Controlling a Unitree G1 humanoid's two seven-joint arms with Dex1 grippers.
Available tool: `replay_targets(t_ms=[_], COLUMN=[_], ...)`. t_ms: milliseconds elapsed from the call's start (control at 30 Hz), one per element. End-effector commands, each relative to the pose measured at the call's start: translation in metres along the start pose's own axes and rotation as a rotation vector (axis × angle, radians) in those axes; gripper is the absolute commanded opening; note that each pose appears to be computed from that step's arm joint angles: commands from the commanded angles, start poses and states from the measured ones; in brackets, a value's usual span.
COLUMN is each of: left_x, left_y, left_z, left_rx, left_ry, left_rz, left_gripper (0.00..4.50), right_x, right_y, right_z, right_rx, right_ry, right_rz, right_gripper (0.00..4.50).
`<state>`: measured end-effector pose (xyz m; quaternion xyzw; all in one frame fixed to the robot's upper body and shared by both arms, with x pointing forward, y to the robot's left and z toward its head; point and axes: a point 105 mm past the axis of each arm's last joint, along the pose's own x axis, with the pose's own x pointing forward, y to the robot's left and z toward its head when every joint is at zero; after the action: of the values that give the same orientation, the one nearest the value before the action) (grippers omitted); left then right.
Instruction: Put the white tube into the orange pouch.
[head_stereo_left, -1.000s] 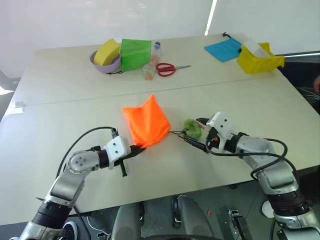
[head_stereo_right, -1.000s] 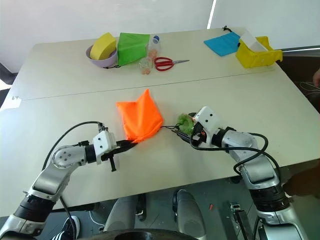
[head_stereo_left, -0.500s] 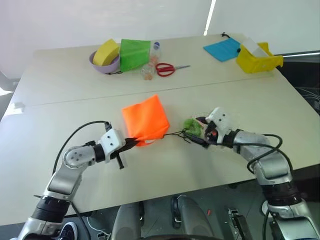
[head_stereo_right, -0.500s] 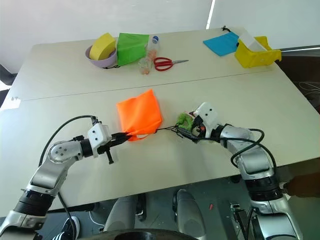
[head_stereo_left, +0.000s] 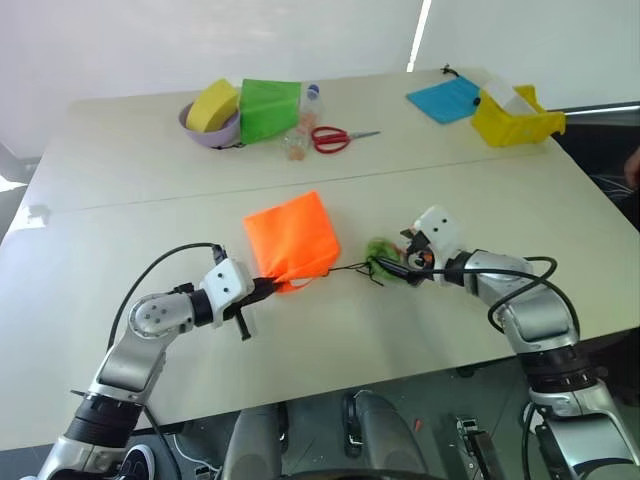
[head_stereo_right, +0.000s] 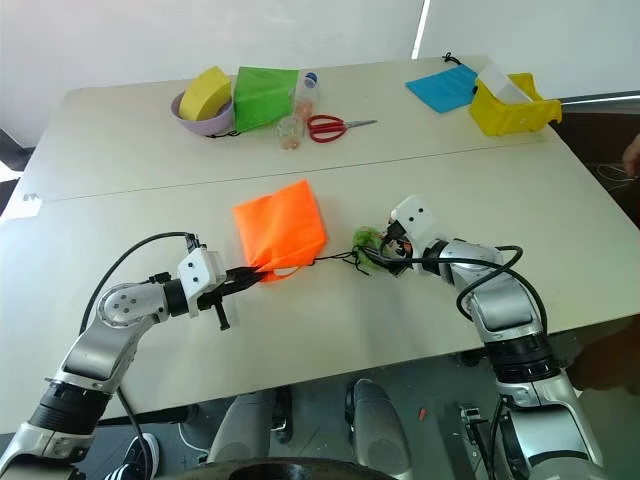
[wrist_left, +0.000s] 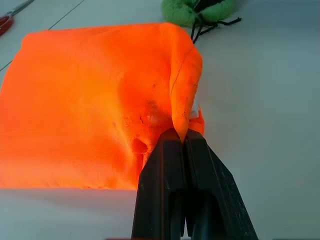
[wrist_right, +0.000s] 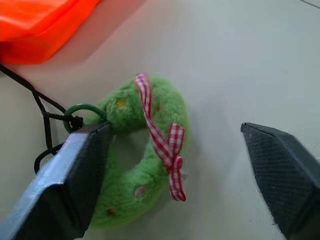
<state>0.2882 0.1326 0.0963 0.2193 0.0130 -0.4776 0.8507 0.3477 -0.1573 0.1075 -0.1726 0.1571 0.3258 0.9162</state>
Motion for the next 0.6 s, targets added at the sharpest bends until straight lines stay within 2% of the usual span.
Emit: replay_targets(t_ms=[33,133,167,300,400,600], left_x=[0.001,0.003,0.003,0.002,-0.004,-0.007], left_y=[0.0,0.0,0.0,-0.001,0.0,-0.001], left_z=[0.011,0.012,0.012,0.012,0.012,0.01], left_rx=[0.024,0.023,0.024,0.022,0.017,0.01], left_ry=[-0.031,-0.034,-0.034,-0.031,-0.031,-0.025], left_rz=[0.005,0.002,0.002,0.0,0.007,0.006], left_gripper=[0.0,0.0,0.0,0.0,0.0,0.0], right_x=[-0.004,-0.005,-0.006,-0.019,-0.043,-0.086], right_y=[0.002,0.003,0.004,0.007,0.019,0.023], right_z=[-0.008,-0.012,-0.011,0.0,-0.007,-0.025], right_rx=[-0.008,-0.003,-0.012,0.013,0.015,-0.023], right_ry=[0.055,0.067,0.061,0.003,0.013,0.132], right_rz=[0.025,0.03,0.033,0.073,0.176,0.309], right_gripper=[1.99,0.41,0.03,0.03,0.03,0.03])
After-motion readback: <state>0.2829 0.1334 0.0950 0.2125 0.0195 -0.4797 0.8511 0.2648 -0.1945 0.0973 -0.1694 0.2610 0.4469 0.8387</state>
